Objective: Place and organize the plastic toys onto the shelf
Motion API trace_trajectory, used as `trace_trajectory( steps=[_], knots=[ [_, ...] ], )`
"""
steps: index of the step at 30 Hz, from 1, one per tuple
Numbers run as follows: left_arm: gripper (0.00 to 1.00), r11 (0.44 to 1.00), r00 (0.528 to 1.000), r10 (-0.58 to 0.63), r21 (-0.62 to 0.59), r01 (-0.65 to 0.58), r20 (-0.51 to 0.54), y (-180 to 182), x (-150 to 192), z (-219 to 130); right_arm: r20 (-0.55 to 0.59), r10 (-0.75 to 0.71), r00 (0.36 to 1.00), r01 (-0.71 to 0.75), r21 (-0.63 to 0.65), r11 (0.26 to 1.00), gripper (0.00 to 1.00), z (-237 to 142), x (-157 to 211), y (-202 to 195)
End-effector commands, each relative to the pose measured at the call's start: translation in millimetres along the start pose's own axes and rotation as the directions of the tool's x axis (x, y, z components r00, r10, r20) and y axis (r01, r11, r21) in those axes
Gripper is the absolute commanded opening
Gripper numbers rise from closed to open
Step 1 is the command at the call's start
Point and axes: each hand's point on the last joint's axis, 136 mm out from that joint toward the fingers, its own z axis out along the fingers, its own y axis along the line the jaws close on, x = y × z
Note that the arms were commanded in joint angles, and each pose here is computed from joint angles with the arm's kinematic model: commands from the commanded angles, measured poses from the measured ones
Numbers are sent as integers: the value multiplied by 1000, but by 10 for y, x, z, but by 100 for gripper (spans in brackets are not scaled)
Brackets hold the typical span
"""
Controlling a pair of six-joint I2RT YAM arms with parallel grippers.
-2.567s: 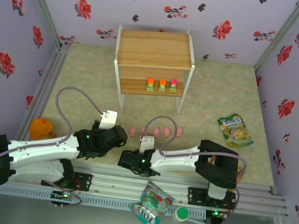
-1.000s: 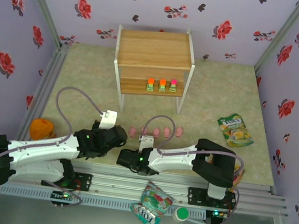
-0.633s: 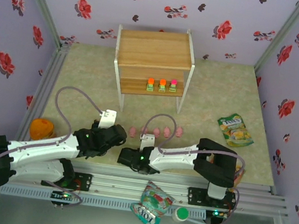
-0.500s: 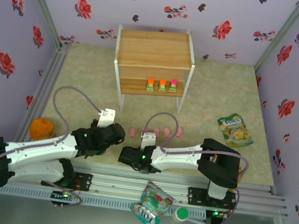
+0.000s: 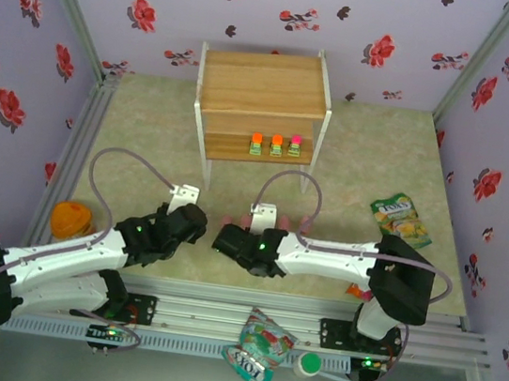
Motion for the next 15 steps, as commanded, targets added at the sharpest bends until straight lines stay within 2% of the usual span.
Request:
trace_trajectory(
  steps=[1, 15],
  knots=[
    [57, 998, 1000, 15, 64, -14, -10, -106, 31, 43, 69, -19, 997, 19, 2, 1000, 25, -117, -333, -3],
    [60, 983, 999, 29, 180, -21, -44, -335, 75, 69, 133, -16, 991, 20, -25, 999, 24, -167, -984, 129]
  ],
)
